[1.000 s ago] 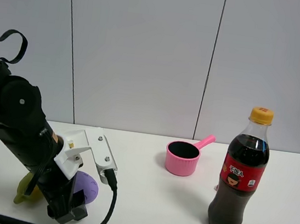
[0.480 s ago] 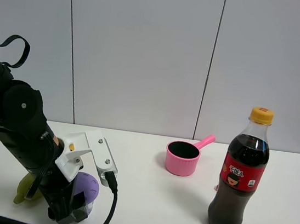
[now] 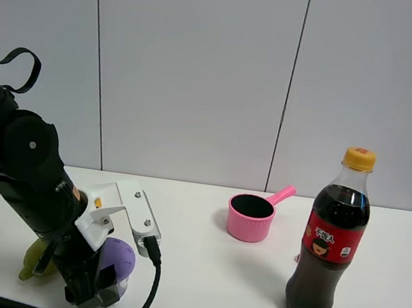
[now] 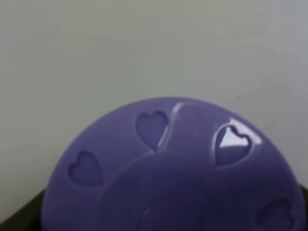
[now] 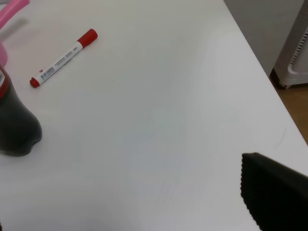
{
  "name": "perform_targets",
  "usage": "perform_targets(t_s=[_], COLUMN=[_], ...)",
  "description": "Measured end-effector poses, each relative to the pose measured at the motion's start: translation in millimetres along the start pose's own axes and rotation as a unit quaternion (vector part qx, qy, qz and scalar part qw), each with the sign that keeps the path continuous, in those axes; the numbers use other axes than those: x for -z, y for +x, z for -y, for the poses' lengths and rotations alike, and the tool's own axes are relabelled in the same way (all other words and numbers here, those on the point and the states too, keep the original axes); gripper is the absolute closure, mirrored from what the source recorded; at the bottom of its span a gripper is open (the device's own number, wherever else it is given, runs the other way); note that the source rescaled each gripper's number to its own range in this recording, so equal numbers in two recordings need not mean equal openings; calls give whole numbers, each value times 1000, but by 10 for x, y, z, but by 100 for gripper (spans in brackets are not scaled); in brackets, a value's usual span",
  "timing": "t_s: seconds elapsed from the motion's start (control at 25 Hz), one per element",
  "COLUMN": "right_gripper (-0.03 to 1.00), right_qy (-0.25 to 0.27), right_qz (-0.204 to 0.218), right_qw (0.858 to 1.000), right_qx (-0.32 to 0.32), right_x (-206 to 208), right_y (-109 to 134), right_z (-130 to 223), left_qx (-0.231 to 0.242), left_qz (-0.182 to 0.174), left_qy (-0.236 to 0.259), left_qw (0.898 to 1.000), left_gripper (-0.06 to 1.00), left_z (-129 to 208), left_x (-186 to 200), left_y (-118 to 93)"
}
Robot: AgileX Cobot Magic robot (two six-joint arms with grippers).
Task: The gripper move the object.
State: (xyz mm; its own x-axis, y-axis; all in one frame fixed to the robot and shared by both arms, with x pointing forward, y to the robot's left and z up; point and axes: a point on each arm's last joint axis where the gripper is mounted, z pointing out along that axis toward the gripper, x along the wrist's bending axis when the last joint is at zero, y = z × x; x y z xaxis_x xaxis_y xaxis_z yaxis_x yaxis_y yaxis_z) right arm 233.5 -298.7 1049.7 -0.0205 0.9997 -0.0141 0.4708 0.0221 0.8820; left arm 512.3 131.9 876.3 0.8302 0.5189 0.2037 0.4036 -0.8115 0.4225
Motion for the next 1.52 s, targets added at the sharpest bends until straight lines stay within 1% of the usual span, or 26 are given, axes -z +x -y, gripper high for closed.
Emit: perform_targets(t_s=[0.12, 0.32, 0.48, 0.56, 0.76, 0.88, 0.96, 1.08, 1.2, 1.28, 1.32, 1.44, 1.52], right_gripper=[-3, -3, -3, -3, -3, -3, -3, -3, -3, -3, -3, -3, -3], right_qy=[0, 0, 0, 0, 0, 0, 0, 0, 0, 0, 0, 0, 0], right_qz=[0, 0, 0, 0, 0, 0, 0, 0, 0, 0, 0, 0, 0], right_qw=[1000, 1000, 1000, 1000, 1000, 1000, 1000, 1000, 1000, 1000, 1000, 1000, 1000], right_qx=[0, 0, 0, 0, 0, 0, 0, 0, 0, 0, 0, 0, 0], right_x=[0, 0, 0, 0, 0, 0, 0, 0, 0, 0, 0, 0, 0], right_y=[0, 0, 0, 0, 0, 0, 0, 0, 0, 0, 0, 0, 0], right_z=[0, 0, 0, 0, 0, 0, 0, 0, 0, 0, 0, 0, 0], left_qx=[-1, -2, -2, -2, -1, -2, -3, -4, 32, 63, 71, 100, 133], left_qz=[4, -4, -2, 0, 0, -3, -7, -19, -37, -45, -49, -61, -77], left_qy=[1, -19, -23, -22, -23, -32, -45, -81, -128, -147, -149, -131, -117], left_qw=[1000, 1000, 1000, 1000, 1000, 999, 999, 996, 990, 986, 985, 984, 981], left_gripper=[92, 90, 75, 73, 73, 73, 73, 73, 73, 73, 73, 73, 73], left_z=[-5, -80, -101, -100, -106, -136, -176, -277, -386, -412, -404, -331, -273], left_x=[28, 204, 281, 280, 291, 377, 513, 855, 1315, 1598, 1736, 2080, 2299], left_y=[-4, 26, 26, 21, 23, 33, 44, 81, 194, 269, 303, 368, 404])
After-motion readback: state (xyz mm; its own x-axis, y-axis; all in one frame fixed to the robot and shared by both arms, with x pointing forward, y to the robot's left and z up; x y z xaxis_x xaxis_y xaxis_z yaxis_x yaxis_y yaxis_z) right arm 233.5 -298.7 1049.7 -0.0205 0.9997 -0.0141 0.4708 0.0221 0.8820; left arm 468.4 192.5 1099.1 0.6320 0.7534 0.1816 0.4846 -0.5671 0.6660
